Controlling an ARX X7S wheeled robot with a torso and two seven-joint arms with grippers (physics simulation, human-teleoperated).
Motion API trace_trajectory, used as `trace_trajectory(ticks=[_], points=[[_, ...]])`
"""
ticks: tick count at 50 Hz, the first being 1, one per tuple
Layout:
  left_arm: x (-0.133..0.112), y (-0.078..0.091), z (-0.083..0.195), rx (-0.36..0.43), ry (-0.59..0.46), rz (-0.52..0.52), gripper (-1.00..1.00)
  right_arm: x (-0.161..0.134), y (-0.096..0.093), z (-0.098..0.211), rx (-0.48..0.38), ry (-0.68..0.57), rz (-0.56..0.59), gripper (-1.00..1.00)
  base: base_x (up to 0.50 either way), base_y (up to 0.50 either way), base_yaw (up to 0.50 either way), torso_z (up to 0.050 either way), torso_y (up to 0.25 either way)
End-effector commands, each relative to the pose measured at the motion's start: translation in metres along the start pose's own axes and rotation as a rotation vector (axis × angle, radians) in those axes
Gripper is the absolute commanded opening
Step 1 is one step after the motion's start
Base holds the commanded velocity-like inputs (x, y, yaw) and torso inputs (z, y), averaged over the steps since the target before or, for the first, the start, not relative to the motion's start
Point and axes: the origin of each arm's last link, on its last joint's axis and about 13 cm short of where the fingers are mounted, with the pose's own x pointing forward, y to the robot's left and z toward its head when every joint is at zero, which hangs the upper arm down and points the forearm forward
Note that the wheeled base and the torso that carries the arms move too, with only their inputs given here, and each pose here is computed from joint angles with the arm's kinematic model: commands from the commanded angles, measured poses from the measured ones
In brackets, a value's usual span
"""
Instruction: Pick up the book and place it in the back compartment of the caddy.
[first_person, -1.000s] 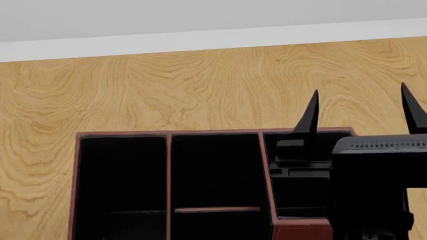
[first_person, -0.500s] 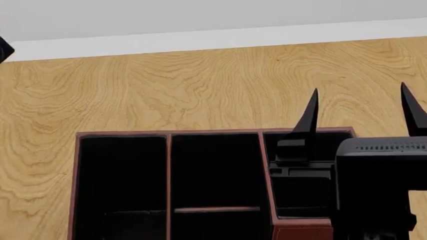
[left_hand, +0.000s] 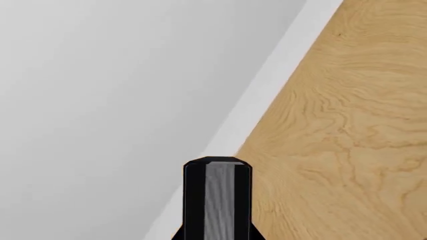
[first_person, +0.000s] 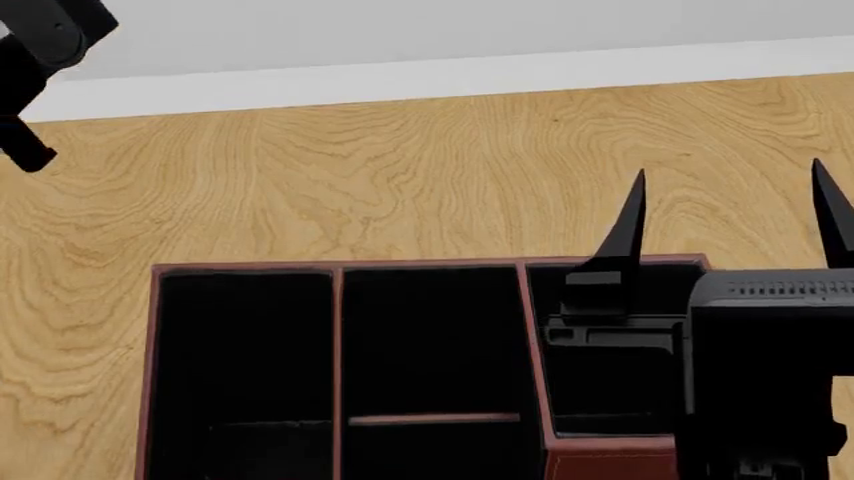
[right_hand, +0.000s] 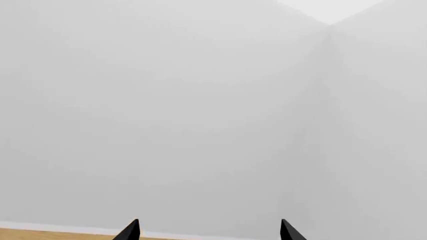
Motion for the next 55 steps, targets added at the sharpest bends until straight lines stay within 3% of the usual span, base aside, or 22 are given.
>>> trace_trajectory(ticks=[1, 23, 45, 55], points=[[-0.004, 0.009, 0.033, 0.034, -0.087, 0.049, -1.0, 0.001, 0.0, -0.002, 0.006, -0.005, 0.003, 1.0, 0.0, 0.0, 0.0, 0.0, 0.0], [-0.003, -0.003, 0.07, 0.091, -0.116, -0.194, -1.0, -0.001, 0.0, -0.003, 0.015, -0.008, 0.006, 1.0, 0.0, 0.0, 0.0, 0.0, 0.001], [-0.002, -0.029, 0.093, 0.185, -0.186, -0.327, -1.0, -0.005, -0.003, -0.001, 0.025, -0.017, -0.004, 1.0, 0.0, 0.0, 0.0, 0.0, 0.001], [0.001, -0.039, 0.099, 0.21, -0.163, -0.397, -1.0, -0.005, -0.003, -0.001, 0.028, -0.02, 0.0, 1.0, 0.0, 0.0, 0.0, 0.0, 0.002]])
